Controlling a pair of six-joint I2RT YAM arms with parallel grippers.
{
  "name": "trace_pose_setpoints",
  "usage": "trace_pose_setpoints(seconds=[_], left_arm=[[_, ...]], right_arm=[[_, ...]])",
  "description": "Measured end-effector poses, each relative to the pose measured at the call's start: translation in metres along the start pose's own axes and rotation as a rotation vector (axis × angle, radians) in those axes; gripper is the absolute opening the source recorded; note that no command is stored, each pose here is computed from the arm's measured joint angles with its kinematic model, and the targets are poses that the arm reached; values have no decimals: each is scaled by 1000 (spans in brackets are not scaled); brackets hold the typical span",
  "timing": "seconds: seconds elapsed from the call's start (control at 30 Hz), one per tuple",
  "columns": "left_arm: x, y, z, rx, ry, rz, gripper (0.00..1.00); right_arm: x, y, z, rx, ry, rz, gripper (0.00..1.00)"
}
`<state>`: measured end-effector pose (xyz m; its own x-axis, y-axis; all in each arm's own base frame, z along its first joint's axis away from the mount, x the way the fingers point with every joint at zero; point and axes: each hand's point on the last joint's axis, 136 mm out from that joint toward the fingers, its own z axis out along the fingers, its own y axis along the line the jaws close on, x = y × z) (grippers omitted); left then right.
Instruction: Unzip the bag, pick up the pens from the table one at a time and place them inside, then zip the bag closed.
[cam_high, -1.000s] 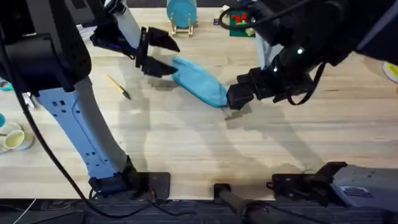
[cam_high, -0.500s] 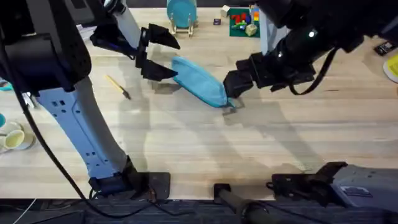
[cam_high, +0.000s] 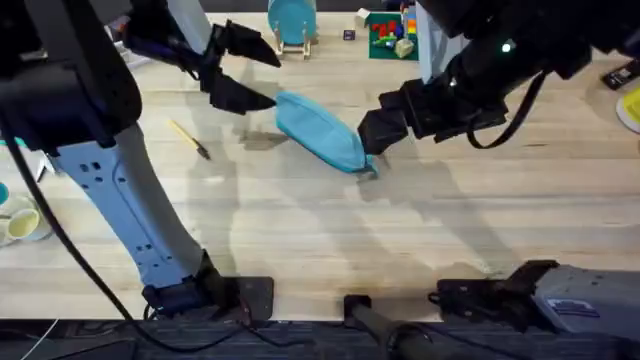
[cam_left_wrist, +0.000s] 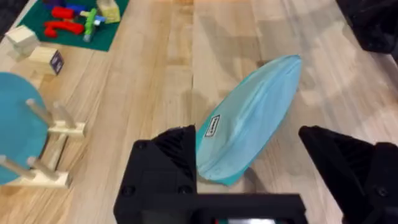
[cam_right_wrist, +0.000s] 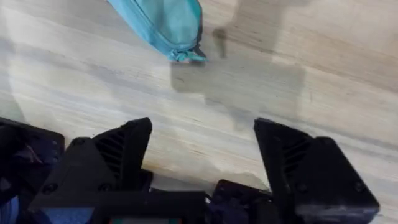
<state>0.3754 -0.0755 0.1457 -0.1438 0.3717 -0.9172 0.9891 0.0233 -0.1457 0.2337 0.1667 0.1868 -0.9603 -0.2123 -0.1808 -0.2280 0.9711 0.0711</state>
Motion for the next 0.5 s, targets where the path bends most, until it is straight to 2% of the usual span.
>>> trace_pose_setpoints(seconds=[0.1,0.2,0.5], left_arm=[[-3,1,-5,-6,37,-18,997],[-11,-7,-12,-10,93,-24,997],[-65,-46,-42,-121,264,13,999]], right_arm=[[-1,0,-1,-1,-3,-5,996],[-1,0,-1,-1,-3,-6,996],[-1,0,-1,-1,-3,-7,996]])
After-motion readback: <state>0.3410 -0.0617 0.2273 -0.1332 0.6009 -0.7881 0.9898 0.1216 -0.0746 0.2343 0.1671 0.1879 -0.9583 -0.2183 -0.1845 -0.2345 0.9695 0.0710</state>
